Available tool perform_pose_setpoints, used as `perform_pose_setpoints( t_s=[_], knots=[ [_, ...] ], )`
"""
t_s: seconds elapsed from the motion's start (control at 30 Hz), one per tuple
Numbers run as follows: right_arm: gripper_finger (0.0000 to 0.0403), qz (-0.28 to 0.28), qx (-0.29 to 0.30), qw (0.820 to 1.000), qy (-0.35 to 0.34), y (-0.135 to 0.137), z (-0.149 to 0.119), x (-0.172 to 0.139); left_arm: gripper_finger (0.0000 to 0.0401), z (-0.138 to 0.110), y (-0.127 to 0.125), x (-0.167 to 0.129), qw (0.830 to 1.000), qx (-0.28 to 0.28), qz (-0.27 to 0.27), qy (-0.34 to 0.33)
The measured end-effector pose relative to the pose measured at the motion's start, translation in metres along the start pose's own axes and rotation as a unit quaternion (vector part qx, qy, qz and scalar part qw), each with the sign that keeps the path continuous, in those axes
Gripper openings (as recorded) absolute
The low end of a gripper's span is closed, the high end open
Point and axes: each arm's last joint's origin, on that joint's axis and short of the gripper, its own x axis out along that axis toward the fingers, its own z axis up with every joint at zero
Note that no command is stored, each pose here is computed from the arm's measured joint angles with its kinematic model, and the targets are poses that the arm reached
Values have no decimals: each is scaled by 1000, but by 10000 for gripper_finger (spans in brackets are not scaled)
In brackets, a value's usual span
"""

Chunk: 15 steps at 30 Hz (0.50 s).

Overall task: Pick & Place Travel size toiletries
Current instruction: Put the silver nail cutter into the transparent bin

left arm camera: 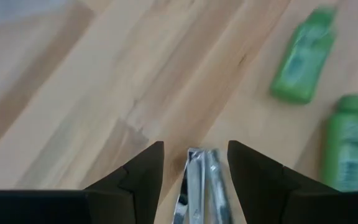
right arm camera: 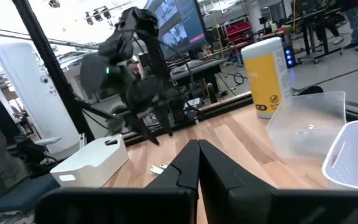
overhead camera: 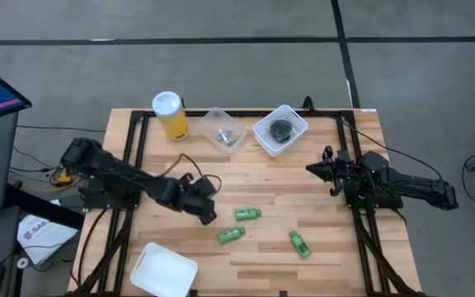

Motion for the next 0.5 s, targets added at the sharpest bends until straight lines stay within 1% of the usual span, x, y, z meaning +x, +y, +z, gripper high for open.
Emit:
perform_pose_setpoints(
  t_s=[0.1, 0.2, 0.3, 0.43, 0.5],
  knots=[
    [0, 0, 0, 1000, -1, 0, 0, 0, 180, -7, -7, 15, 1000, 9, 17, 17],
    [0, 1, 0, 1000, -1, 0, 0, 0, 200, -11, -10, 26, 999, 0, 20, 35],
    [0, 1, 0, 1000, -1, 0, 0, 0, 232, -12, -14, 33, 999, -3, 6, 46],
    [0, 1, 0, 1000, -1, 0, 0, 0, 282, -15, -16, 39, 999, 0, 7, 53],
    [0, 0, 0, 1000, 0, 0, 0, 0, 301, -18, -12, 43, 998, -10, 10, 60]
  ],
)
